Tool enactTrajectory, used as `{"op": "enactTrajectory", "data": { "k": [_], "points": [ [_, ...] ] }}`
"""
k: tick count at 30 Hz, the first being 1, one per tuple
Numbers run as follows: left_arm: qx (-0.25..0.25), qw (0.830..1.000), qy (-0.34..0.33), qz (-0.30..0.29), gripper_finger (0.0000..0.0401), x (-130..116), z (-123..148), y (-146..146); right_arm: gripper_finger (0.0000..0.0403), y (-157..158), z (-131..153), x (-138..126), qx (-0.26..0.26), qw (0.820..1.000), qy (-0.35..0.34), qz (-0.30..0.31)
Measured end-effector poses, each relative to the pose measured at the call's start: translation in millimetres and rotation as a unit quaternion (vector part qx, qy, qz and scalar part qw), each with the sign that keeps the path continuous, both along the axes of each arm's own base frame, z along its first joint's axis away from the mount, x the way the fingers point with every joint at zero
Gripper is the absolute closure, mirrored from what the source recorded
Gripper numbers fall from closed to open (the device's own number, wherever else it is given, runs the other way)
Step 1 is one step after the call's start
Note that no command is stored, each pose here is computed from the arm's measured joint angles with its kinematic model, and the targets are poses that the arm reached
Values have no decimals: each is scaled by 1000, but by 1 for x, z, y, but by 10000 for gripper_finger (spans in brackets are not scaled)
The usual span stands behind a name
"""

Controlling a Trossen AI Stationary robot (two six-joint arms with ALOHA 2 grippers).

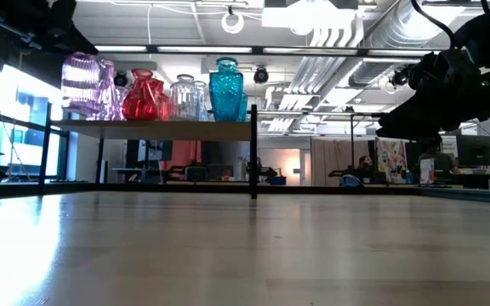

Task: Sort vases onto shelf
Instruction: Put the purple vase on the shelf aligned with the other purple vases

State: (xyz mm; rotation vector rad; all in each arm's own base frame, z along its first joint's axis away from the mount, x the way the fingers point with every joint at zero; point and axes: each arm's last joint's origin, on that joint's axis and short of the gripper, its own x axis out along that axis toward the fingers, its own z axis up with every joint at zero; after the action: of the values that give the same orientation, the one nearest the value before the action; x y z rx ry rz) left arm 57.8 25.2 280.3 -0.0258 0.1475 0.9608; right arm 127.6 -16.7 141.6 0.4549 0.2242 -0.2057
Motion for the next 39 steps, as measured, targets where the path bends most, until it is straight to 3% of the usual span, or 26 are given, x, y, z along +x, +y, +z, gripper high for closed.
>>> {"op": "enactTrajectory", "data": {
  "k": [20,39],
  "points": [
    [15,996,-26,89,277,11,-13,8,293,0,0,0,0,1000,0,0],
    [6,993,-17,117,277,29,-14,20,293,0,0,0,0,1000,0,0]
  ]
}}
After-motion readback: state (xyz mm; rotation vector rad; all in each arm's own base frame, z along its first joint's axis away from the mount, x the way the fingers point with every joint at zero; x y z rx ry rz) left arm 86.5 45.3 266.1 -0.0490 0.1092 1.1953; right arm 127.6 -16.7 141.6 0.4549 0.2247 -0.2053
